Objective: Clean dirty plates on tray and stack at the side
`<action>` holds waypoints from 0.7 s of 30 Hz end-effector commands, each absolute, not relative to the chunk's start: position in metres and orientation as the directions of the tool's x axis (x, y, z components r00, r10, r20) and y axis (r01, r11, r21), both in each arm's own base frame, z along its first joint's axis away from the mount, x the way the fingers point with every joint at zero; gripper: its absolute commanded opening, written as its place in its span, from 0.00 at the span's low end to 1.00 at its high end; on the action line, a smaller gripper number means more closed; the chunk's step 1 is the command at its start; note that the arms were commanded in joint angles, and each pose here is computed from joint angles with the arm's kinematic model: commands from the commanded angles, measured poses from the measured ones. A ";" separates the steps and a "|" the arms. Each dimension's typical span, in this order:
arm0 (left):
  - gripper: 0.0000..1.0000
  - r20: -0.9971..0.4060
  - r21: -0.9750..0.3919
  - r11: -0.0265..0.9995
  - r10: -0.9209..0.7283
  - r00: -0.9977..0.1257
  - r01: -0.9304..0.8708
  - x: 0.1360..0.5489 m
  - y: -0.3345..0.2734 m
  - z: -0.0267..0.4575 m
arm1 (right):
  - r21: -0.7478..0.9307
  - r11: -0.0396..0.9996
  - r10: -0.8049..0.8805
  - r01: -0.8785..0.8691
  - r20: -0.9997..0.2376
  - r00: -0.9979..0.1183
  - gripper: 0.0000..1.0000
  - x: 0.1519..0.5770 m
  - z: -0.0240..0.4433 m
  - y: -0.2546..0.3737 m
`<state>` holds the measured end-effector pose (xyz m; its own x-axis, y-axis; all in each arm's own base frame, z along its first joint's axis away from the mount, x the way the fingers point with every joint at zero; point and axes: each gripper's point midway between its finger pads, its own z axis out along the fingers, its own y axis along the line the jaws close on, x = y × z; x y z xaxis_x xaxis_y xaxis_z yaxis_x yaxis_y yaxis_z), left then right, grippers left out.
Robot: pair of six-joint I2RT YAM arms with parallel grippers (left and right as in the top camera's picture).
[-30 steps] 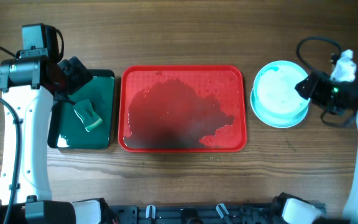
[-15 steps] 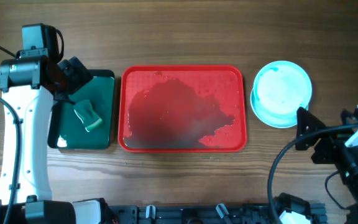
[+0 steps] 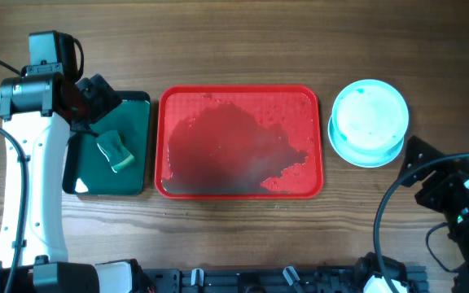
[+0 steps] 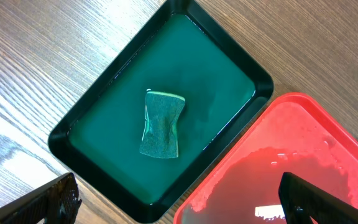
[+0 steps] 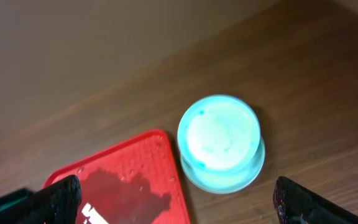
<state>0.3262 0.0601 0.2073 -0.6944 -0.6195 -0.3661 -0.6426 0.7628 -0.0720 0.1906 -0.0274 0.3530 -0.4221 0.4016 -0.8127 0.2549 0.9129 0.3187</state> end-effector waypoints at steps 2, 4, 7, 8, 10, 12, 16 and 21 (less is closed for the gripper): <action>1.00 -0.364 -0.083 0.749 -0.637 -0.680 -0.657 0.327 0.061 0.208 | 0.302 0.904 0.407 0.302 -0.824 -0.394 1.00 0.211 0.338 -0.044; 1.00 -0.363 -0.083 0.749 -0.637 -0.680 -0.657 0.327 0.061 0.208 | 0.313 0.900 0.417 0.303 -0.822 -0.387 1.00 0.223 0.324 -0.048; 1.00 -0.363 -0.083 0.749 -0.637 -0.680 -0.657 0.327 0.061 0.208 | 0.348 0.876 0.464 0.333 -0.797 -0.388 1.00 0.239 0.294 -0.055; 1.00 -0.363 -0.083 0.749 -0.637 -0.680 -0.657 0.327 0.061 0.208 | 0.340 0.872 0.468 0.352 -0.791 -0.395 1.00 0.242 0.285 -0.059; 1.00 -0.363 -0.083 0.749 -0.637 -0.680 -0.657 0.327 0.061 0.208 | 0.319 0.862 0.474 0.393 -0.781 -0.406 1.00 0.249 0.266 -0.069; 1.00 -0.363 -0.083 0.749 -0.637 -0.680 -0.657 0.327 0.061 0.208 | 0.281 0.850 0.471 0.446 -0.784 -0.404 1.00 0.260 0.253 -0.084; 1.00 -0.363 -0.083 0.749 -0.637 -0.680 -0.657 0.327 0.061 0.208 | 0.205 0.925 0.348 0.319 -0.793 -0.499 1.00 0.306 0.235 -0.085; 1.00 -0.363 -0.083 0.749 -0.637 -0.680 -0.657 0.327 0.061 0.208 | 0.285 0.925 0.380 0.251 -0.697 -0.608 1.00 0.349 0.181 -0.078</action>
<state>0.3264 0.0601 0.2073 -0.6941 -0.6195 -0.3667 -0.6425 0.7628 -0.0724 0.3306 -0.0918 0.2155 -0.5146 0.3982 -0.7593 0.3330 0.9089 0.2510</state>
